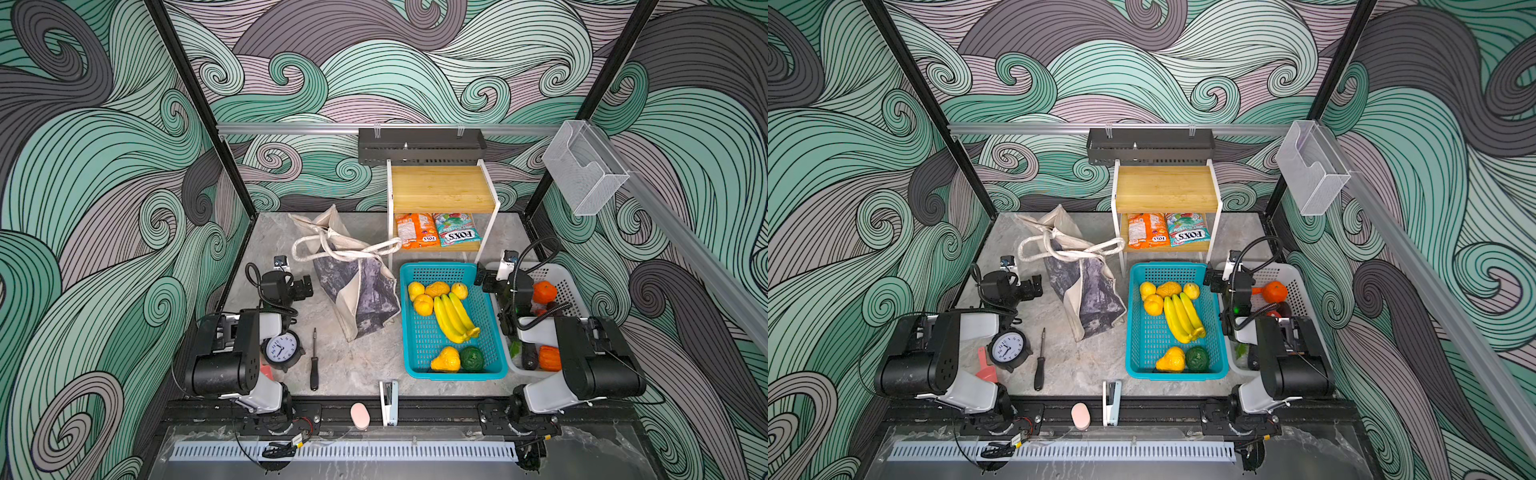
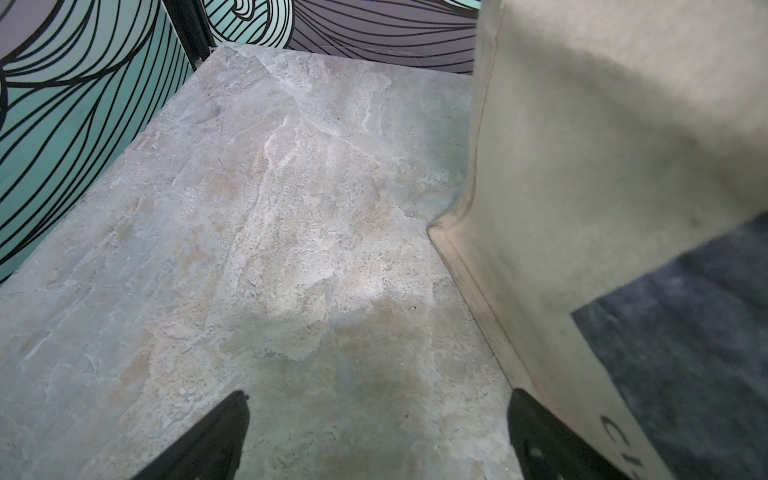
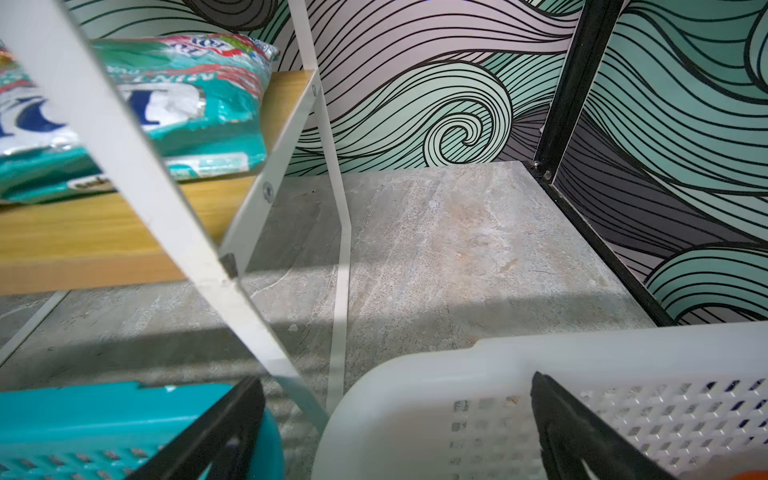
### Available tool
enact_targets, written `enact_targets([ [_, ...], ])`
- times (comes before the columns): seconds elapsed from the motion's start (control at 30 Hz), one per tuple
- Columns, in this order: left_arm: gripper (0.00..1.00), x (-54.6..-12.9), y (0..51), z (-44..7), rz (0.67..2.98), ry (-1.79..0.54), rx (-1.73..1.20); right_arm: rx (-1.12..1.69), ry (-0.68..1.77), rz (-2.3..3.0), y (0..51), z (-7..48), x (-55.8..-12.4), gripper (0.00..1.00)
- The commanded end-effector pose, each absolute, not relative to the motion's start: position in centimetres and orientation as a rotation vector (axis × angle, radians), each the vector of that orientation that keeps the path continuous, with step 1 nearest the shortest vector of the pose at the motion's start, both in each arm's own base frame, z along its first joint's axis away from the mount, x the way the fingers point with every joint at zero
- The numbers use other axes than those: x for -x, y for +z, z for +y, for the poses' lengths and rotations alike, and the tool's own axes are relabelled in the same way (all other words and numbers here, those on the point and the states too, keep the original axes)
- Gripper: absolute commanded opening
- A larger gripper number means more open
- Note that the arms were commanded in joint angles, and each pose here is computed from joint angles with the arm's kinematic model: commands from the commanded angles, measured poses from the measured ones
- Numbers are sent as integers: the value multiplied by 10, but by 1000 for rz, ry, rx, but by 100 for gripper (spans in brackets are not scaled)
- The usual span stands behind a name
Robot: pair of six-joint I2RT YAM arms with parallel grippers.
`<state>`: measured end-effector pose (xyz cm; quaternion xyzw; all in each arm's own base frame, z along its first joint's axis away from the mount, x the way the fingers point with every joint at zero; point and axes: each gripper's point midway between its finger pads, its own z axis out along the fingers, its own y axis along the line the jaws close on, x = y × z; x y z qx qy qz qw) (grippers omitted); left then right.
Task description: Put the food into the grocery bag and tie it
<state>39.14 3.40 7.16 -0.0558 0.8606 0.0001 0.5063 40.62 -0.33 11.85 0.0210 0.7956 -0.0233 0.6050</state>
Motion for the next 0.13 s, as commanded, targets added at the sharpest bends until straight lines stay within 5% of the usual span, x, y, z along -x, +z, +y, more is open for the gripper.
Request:
enact_targets([
  [0.0,99,-401,82,31,2044,-7,106,-28,-93,1945,90,-5,-399,99],
  [0.1,99,-401,82,31,2044,-7,107,-20,-91,1936,92,-4,-396,99],
])
